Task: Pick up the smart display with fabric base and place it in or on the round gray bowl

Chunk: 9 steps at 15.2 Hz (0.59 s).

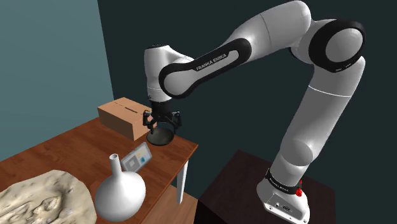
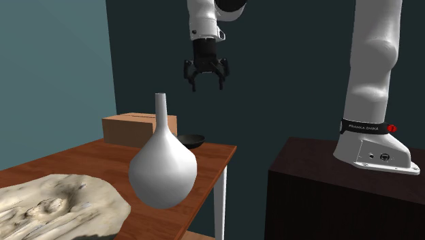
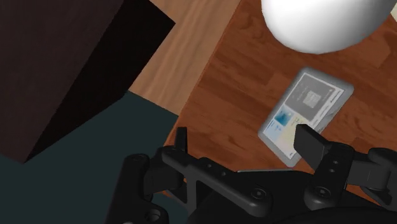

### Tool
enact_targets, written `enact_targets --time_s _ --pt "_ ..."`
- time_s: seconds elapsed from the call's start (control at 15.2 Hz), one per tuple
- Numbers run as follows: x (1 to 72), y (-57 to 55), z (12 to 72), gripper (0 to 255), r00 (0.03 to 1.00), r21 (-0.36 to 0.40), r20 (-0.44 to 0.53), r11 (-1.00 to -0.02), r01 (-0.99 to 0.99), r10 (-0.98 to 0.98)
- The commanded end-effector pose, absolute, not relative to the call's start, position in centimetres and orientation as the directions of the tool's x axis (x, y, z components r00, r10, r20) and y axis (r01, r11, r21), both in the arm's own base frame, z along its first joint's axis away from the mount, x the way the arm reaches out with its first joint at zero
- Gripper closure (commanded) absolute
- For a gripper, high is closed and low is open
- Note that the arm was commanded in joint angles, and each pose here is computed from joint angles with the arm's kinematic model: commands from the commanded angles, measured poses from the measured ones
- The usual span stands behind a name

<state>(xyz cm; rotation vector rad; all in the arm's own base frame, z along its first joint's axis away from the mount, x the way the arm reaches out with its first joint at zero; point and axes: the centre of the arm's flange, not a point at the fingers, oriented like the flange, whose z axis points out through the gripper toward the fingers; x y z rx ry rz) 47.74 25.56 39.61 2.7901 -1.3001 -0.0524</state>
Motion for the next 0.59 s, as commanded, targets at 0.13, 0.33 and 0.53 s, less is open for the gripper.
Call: enact_targets --time_s 0.13,0.33,0.53 --pt "51.8 27.8 35.8 0 0.553 0.087 0.007 -0.550 -0.831 -0.833" --pt "54.6 29.0 33.1 0 0.484 0.099 0.017 -0.480 -0.872 -0.875" --pt "57.6 29.9 30.3 0 0.412 0.110 0.027 -0.407 -0.907 -0.911"
